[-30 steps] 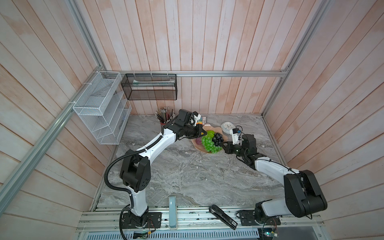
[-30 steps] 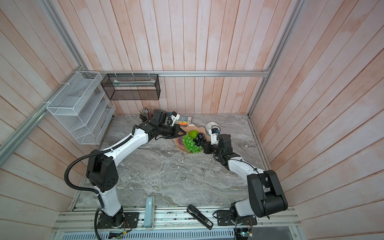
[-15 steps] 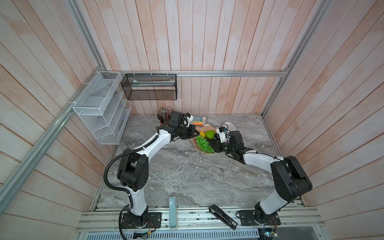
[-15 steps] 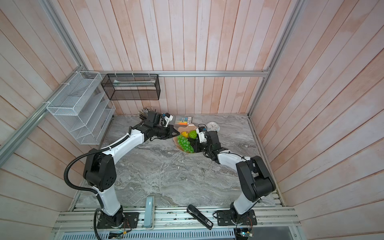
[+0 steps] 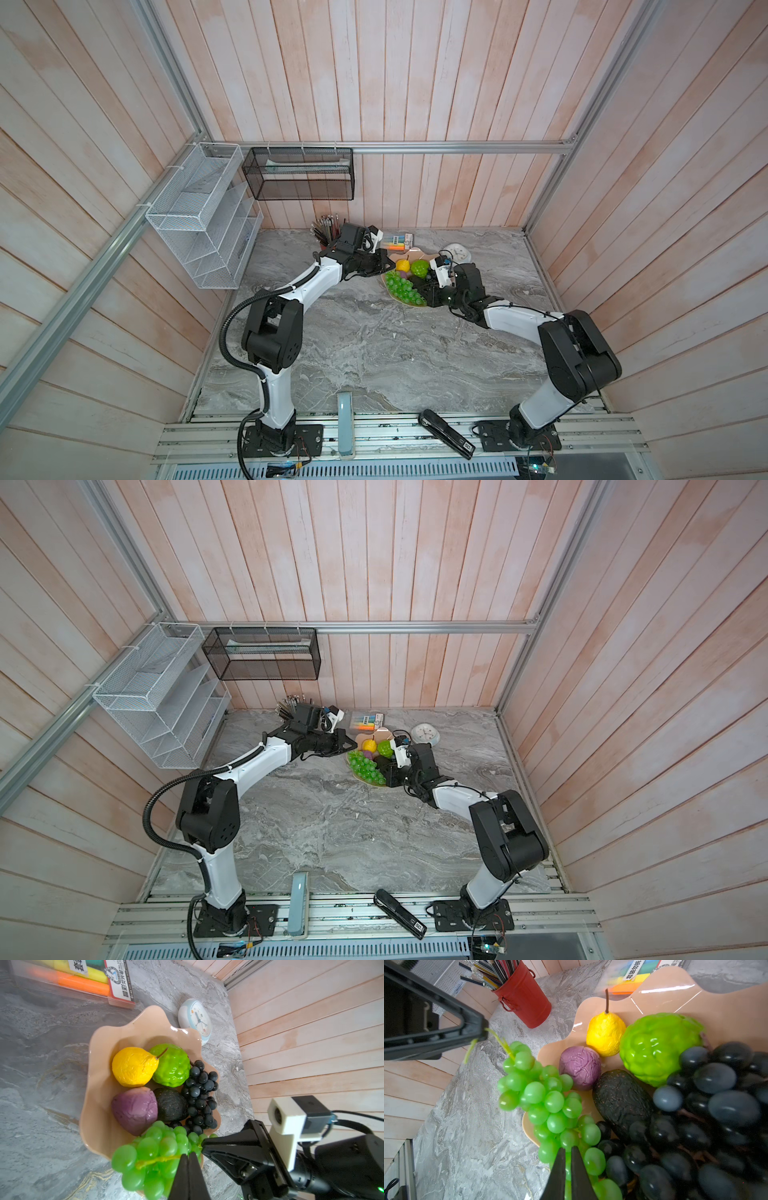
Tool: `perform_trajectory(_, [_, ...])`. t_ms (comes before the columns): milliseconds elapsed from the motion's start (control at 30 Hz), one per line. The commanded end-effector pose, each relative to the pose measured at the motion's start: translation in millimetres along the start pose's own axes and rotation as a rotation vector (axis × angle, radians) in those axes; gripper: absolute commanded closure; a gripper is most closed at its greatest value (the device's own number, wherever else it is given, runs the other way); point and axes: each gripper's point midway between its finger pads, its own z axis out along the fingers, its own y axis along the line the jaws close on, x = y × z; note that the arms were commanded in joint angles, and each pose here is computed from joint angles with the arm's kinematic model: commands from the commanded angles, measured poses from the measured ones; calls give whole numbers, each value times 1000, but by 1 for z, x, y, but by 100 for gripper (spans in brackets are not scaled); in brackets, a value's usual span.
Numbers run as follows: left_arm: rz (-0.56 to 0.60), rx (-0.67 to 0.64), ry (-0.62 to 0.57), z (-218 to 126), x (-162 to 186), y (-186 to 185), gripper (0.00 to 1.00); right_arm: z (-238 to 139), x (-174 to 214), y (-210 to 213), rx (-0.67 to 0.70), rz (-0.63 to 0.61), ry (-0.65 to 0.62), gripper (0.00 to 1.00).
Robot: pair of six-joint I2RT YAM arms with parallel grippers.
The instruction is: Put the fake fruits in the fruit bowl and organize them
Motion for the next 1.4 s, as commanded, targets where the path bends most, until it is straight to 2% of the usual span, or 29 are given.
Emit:
perform_trajectory(0, [43,-1,-53,0,-20,2,100,3,15,-8,29,0,27,91])
perform_trajectory(167, [26,-5,-37,11,-21,14,100,3,19,-9,30,-1,31,91])
perform_trajectory(433, [31,7,-43,25,-33,19,100,-2,4,-2,21,-18,-1,91])
perform_trajectory(667, [30,33,-44,26,-37,14,74,-11,-7,4,27,-33,-23,91])
perform_trajectory(800, [73,-6,-72,12,-48,9,56,-18,-14,7,34,-45,-41,91])
perform_trajectory(900, [101,-60,-99,-3,-54,7,49,-22,-16,9,38,-49,-46,91])
perform_trajectory(1100, [106,-182,-113,-26,-43,17,48,-35,-20,7,74,-61,-75,90])
perform_trajectory(1233, [83,-197,-93,-33,-21,18,60,-40,-14,4,77,-47,-62,90])
perform_trajectory(1300, [80,-214,-80,-34,-6,20,75,-42,-10,3,89,-57,-43,90])
perform_trajectory(1367, [83,-232,-62,-36,10,21,82,-47,-7,0,110,-65,-35,90])
